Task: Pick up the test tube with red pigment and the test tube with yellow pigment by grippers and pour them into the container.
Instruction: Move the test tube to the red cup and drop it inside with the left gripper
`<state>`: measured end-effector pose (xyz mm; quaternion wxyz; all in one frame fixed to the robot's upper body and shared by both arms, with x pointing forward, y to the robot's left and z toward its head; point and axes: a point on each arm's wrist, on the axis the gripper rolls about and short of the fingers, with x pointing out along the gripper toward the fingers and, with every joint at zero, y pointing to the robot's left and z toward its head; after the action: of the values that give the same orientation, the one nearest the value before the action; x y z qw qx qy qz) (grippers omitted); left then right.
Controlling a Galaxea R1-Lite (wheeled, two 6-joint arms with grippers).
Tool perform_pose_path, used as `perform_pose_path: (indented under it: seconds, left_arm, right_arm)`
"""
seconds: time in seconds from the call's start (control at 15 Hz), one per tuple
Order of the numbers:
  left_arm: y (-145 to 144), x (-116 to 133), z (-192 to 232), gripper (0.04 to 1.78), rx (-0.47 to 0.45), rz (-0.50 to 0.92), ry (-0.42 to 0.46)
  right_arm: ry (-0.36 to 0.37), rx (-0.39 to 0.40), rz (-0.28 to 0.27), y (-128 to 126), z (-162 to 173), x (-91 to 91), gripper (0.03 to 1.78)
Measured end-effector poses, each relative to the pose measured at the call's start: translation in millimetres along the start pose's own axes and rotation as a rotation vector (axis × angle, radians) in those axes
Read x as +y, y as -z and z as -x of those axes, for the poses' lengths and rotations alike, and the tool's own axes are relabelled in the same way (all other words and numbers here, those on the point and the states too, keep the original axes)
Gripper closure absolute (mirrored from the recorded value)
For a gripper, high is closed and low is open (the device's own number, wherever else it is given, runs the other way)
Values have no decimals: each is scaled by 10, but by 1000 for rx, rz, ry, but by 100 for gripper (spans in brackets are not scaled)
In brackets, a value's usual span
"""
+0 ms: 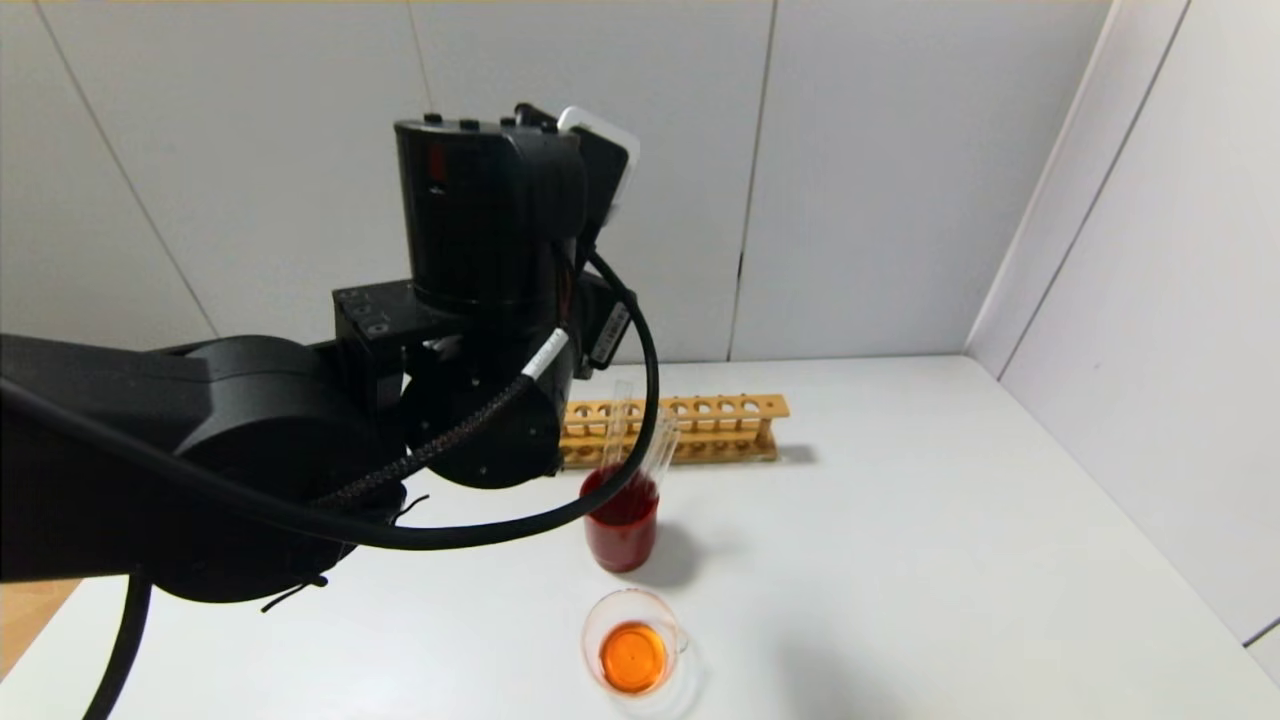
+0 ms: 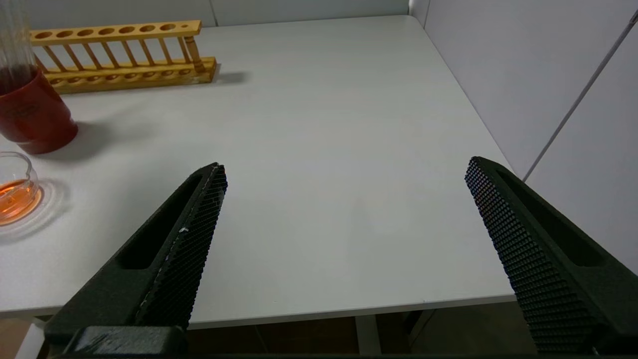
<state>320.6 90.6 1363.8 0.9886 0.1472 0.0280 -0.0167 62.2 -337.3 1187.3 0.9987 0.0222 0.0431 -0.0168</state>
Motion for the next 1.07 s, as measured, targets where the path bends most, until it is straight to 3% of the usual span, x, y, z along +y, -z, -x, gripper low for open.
perform_pose_path:
  seconds: [0.27, 0.47, 0.73, 1.07]
  left_arm:
    - [424, -104, -12, 152, 128, 354, 94]
    - [538, -175, -5, 152, 175, 517, 133]
    - [595, -229, -32, 152, 191, 543, 168]
    - [803, -276, -161, 152, 223, 520, 128]
  right_arm:
    - [1, 0, 0, 0, 0, 0, 6]
    - [0, 0, 0, 0, 0, 0, 6]
    - [1, 0, 0, 0, 0, 0, 6]
    - [1, 0, 0, 0, 0, 0, 6]
